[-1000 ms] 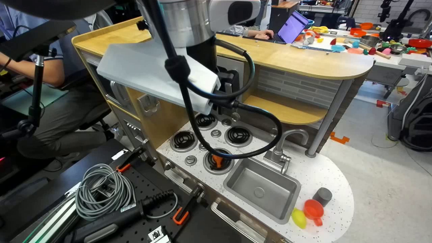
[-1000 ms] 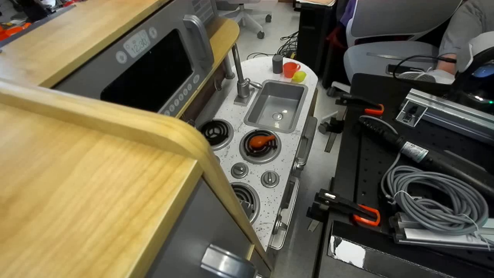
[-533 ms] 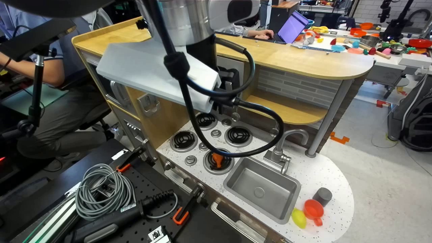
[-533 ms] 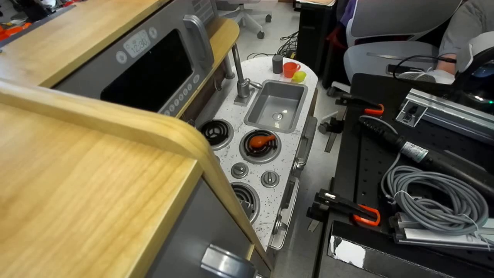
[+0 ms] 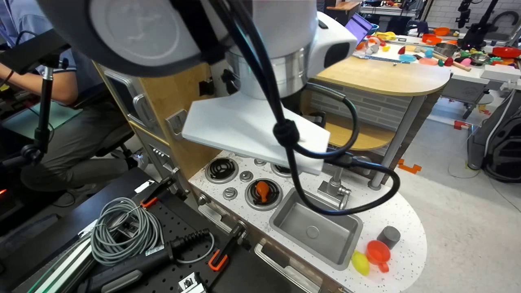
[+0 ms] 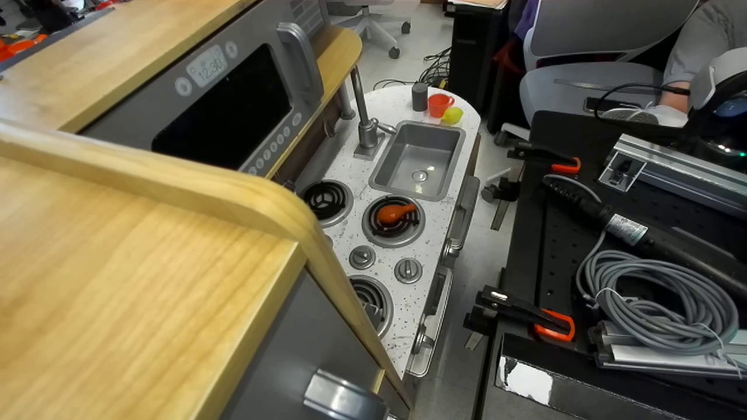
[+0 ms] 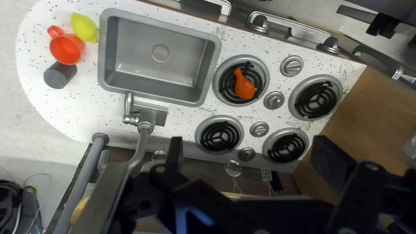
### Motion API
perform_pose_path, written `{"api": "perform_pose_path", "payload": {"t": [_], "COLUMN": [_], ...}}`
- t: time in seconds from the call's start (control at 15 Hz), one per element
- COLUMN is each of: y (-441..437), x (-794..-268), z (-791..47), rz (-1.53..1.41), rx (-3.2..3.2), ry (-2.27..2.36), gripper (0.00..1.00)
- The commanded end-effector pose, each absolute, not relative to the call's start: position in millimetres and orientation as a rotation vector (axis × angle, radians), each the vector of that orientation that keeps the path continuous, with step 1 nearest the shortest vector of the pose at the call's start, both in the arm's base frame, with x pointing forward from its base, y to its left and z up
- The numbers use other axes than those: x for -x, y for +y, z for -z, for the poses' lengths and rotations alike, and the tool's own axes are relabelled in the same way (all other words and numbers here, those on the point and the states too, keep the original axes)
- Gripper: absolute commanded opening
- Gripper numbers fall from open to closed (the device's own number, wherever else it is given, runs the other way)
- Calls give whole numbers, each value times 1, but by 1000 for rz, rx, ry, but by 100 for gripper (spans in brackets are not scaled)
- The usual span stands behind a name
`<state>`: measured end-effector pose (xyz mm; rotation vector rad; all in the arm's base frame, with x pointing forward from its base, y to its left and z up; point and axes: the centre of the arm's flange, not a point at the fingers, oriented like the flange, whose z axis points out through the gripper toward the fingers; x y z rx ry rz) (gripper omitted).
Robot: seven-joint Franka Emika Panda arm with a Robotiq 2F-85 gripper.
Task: Put the gray object in the cup
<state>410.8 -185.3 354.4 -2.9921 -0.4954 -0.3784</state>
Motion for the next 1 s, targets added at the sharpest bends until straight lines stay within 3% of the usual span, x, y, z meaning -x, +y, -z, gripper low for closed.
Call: {"api": "perform_pose_path", "payload": {"t": [0.0,0.93], "y": [-229,-397], "x": [-450,-518], "z": [-313,-183], "rz": [379,173], "rx": [3011,3238], "ry": [-482,100], "gripper": [100,100]}}
